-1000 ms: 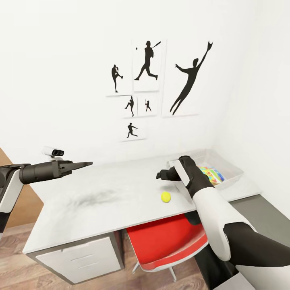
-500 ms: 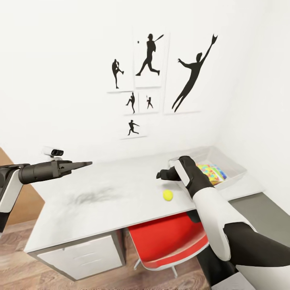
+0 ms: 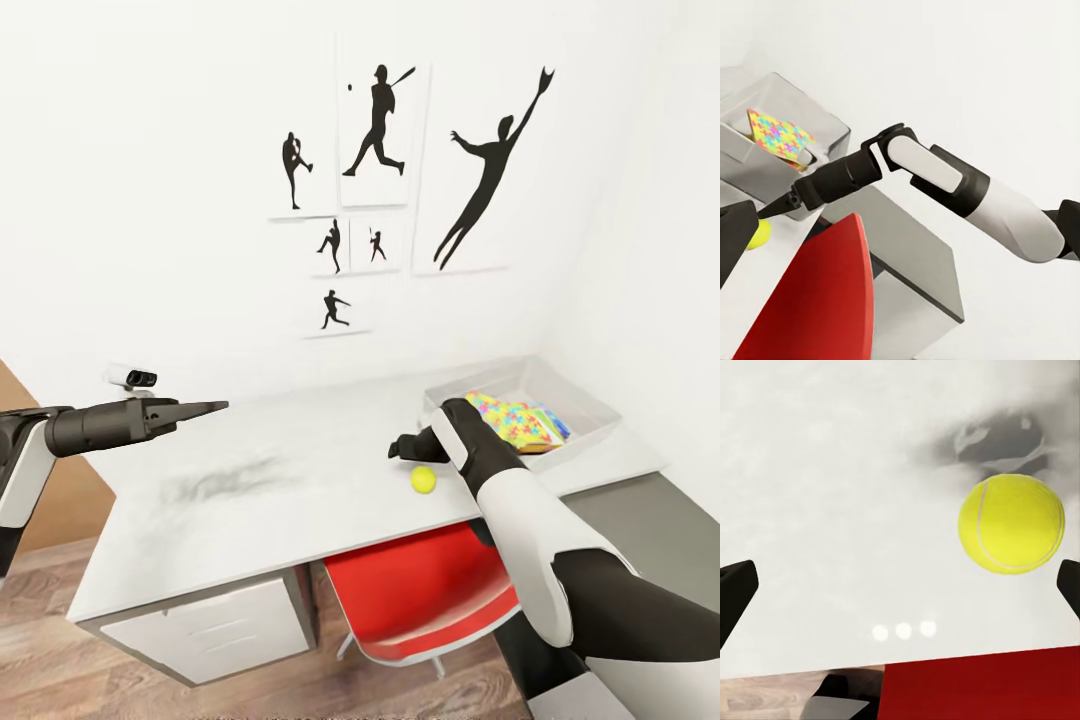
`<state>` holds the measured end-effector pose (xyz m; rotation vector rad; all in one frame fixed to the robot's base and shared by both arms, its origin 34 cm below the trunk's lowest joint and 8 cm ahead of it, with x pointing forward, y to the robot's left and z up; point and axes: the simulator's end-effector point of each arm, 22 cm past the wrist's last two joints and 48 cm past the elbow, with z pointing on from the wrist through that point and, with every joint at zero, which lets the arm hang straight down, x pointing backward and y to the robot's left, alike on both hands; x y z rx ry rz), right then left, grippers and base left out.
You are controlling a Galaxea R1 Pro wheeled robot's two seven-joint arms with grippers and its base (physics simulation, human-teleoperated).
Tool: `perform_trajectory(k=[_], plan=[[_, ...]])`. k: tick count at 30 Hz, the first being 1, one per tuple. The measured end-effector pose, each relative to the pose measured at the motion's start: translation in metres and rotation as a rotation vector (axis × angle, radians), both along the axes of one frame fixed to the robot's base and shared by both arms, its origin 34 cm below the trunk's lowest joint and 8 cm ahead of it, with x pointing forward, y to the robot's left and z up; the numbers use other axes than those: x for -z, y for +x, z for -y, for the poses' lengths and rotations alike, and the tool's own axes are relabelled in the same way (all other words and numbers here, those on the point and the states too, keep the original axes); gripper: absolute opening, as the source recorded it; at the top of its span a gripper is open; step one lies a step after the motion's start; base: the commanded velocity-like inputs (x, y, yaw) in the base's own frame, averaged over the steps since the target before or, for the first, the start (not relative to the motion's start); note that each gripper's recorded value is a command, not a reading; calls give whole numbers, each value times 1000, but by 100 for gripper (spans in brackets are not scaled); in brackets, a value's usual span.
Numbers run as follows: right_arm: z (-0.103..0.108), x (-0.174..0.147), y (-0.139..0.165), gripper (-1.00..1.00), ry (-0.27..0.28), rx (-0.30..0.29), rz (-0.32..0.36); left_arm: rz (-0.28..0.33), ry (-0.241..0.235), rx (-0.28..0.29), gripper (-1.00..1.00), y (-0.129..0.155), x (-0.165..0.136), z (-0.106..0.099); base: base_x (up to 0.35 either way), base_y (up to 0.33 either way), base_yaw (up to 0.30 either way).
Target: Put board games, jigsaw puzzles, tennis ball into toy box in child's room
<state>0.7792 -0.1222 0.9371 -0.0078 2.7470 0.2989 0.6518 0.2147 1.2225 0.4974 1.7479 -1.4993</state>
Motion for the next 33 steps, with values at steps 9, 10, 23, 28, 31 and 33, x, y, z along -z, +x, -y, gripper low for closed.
perform_trajectory(k=[9, 10, 23, 28, 31, 33], plan=[[6, 11, 1, 100, -7, 8, -12, -14, 0, 0, 100, 3, 8, 0, 16, 0, 0], [8, 12, 1, 100, -8, 9, -13, -15, 0, 0, 100, 4, 9, 0, 112, -19, 0], [28, 28, 2, 100, -22, 33, -32, -36, 0, -1, 100, 8, 20, 0, 50, -24, 0], [29, 33, 2, 100, -23, 34, -39, -45, 0, -1, 100, 10, 25, 0, 2, -1, 0], [29, 36, 1, 100, -24, 34, -44, -50, -1, -1, 100, 11, 27, 0, 0, 0, 0], [30, 38, 1, 100, -24, 34, -47, -53, -1, -1, 100, 11, 29, 0, 0, 0, 0]])
